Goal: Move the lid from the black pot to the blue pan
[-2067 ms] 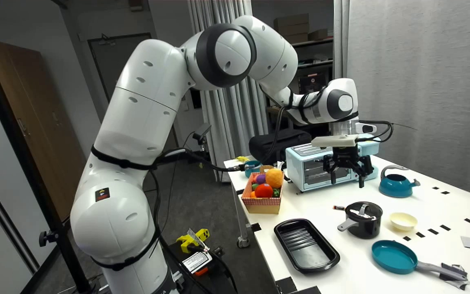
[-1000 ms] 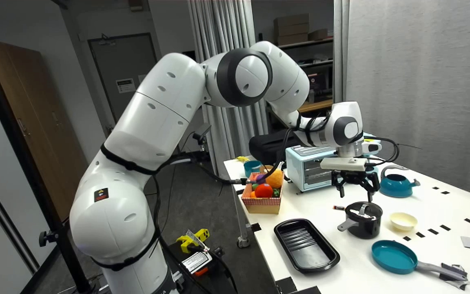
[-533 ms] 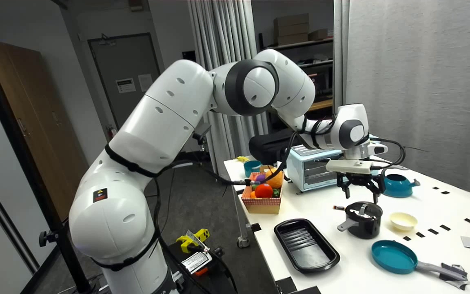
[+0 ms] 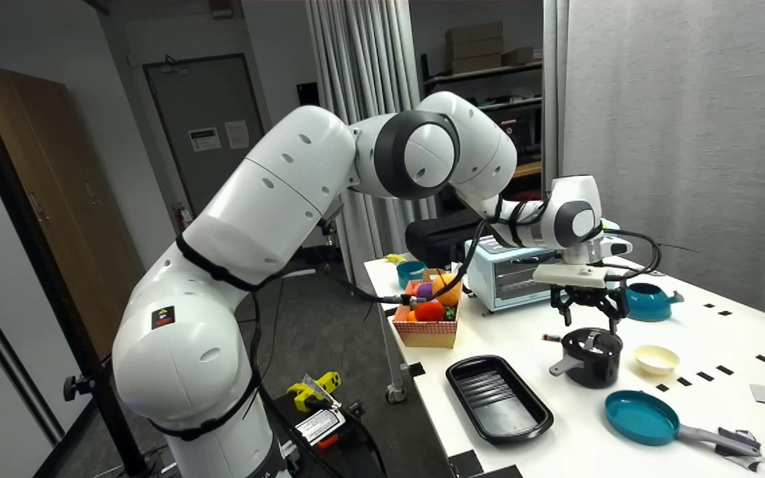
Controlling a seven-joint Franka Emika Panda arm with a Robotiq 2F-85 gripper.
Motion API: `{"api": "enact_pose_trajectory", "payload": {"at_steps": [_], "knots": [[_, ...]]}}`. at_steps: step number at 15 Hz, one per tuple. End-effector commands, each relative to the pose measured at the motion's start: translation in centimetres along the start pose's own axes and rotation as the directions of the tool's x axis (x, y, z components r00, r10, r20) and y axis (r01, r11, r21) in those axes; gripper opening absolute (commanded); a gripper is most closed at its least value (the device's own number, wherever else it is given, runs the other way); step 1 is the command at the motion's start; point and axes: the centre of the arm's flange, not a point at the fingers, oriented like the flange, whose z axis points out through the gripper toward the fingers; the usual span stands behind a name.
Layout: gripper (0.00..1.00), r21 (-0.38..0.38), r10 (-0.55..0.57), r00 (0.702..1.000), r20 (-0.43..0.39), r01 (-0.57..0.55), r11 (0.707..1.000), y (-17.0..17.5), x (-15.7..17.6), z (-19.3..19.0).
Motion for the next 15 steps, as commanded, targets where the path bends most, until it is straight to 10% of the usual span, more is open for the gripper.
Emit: {"api": "enact_pose_trajectory", "payload": {"at_steps": [1, 5, 15], "knots": [[0.95, 0.015, -0.002, 1.000, 0.003, 0.002, 1.000, 0.26, 1.26, 0.43], [0.82, 0.014, 0.003, 1.000, 0.009, -0.004, 1.000, 0.18, 1.09, 0.88], [0.01, 0.008, 0.016, 1.000, 0.005, -0.016, 1.000, 0.16, 1.31, 0.73]]}}
